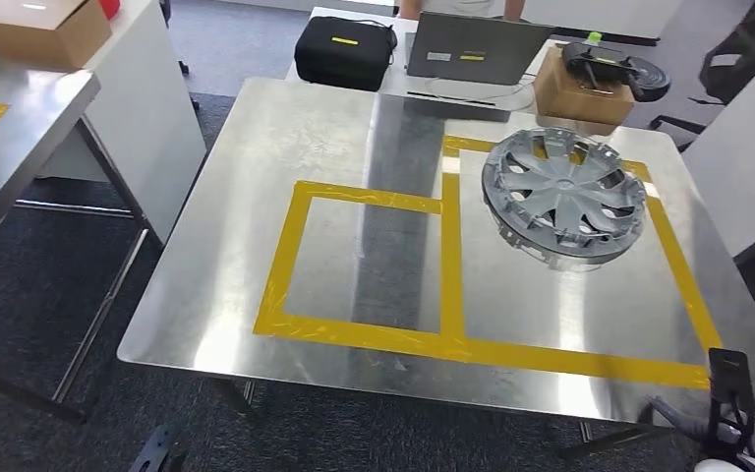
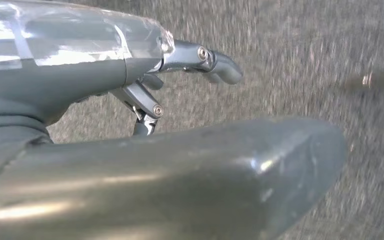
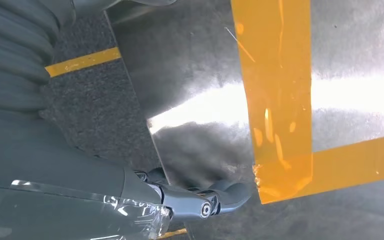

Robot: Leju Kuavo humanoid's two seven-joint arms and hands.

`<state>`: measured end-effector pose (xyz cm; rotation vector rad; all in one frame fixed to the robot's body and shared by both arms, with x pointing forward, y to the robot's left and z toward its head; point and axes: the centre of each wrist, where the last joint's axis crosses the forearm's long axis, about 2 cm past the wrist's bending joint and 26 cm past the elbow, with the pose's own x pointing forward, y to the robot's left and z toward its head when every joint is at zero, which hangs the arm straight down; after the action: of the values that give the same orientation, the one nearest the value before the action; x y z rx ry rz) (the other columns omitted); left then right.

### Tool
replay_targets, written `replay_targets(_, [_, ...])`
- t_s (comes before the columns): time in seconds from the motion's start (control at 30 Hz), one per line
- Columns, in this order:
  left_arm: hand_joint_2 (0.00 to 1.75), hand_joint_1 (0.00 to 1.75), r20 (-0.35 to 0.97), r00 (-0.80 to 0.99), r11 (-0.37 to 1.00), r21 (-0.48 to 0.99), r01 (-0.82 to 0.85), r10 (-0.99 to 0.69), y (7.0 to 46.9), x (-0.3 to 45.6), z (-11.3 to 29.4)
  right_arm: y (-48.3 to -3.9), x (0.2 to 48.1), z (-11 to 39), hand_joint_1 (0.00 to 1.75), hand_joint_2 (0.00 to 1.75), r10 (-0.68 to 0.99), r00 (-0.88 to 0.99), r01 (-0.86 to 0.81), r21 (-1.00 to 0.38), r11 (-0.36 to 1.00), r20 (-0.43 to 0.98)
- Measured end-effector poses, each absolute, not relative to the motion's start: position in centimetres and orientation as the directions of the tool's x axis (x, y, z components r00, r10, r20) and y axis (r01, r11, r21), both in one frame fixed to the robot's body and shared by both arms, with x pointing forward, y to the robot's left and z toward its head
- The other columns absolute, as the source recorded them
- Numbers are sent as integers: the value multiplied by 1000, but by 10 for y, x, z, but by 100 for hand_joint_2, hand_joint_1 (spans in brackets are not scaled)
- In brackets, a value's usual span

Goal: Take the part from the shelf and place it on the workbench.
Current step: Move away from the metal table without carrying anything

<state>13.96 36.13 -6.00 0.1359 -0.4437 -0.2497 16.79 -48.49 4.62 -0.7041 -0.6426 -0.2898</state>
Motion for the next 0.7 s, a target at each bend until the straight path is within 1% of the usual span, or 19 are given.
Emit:
replay_targets(0.13, [0,0,407,872,960,171,220,-272,352,139,-61,-488,168,47,0,175,-35,797,418,-508,753,603])
replay_targets(0.27, [0,0,411,864,955,185,232,-290,360,138,-60,-475,173,38,0,175,-1,792,385,-498,777,610])
replay_targets(0.4, [0,0,407,863,951,197,238,-300,368,137,-60,-474,177,32,0,175,27,787,369,-506,780,616])
replay_targets(0.57, [0,0,408,861,951,193,243,-303,362,139,-61,-469,158,17,0,175,-2,856,304,-500,811,517])
replay_targets(0.7, [0,0,407,860,950,194,247,-307,360,139,-61,-475,153,16,0,175,-2,866,295,-508,809,500])
